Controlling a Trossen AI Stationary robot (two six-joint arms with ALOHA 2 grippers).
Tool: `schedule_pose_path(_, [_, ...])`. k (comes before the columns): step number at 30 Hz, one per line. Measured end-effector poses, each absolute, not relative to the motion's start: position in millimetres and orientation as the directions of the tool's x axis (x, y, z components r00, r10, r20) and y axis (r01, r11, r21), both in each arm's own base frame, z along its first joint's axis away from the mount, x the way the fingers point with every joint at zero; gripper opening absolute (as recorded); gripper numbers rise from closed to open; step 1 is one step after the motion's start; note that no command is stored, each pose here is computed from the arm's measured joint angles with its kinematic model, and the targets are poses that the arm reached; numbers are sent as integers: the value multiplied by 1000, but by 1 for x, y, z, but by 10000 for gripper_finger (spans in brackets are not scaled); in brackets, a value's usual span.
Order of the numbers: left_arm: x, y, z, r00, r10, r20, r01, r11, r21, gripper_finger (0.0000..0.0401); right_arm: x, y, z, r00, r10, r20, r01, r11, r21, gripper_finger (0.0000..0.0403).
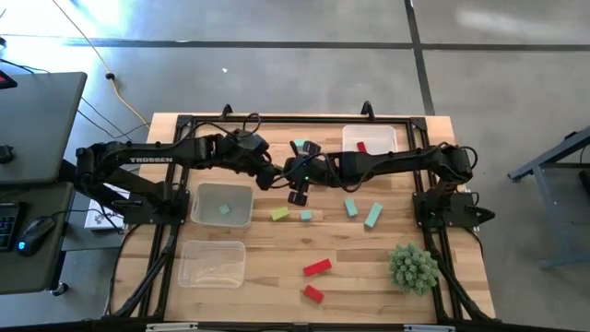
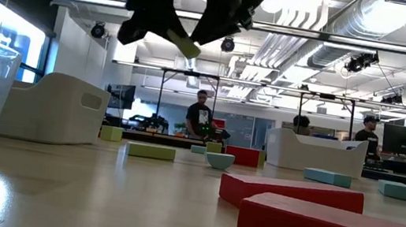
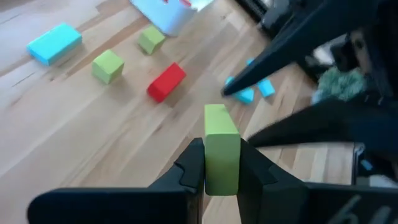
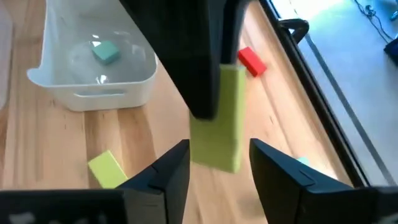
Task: Sort & place blocks by color
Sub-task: Put the green block into the transparent bin
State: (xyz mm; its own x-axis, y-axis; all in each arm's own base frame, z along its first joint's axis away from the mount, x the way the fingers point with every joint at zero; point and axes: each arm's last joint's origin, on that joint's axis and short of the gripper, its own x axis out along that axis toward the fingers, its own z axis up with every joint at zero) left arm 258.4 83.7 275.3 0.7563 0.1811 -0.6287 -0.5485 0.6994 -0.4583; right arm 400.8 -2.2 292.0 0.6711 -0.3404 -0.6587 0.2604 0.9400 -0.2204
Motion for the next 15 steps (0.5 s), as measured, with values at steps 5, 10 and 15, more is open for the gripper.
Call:
schedule_pose_path(5, [248,74,279,730,155,-665,-533,738,-414,33,399,3,291,660,-334,-672,310,937,-161,157])
schedule_pose_path(10, [229,57,285,691,80,-719,-481,793,-374,33,395,4,286,619,-318,-718,379,922,-82,158])
schedule_pose_path(15, [206,35,291,635,-34,-772,-411,831,-374,34,394,7,284,621,-199,-758,359,932,50,158])
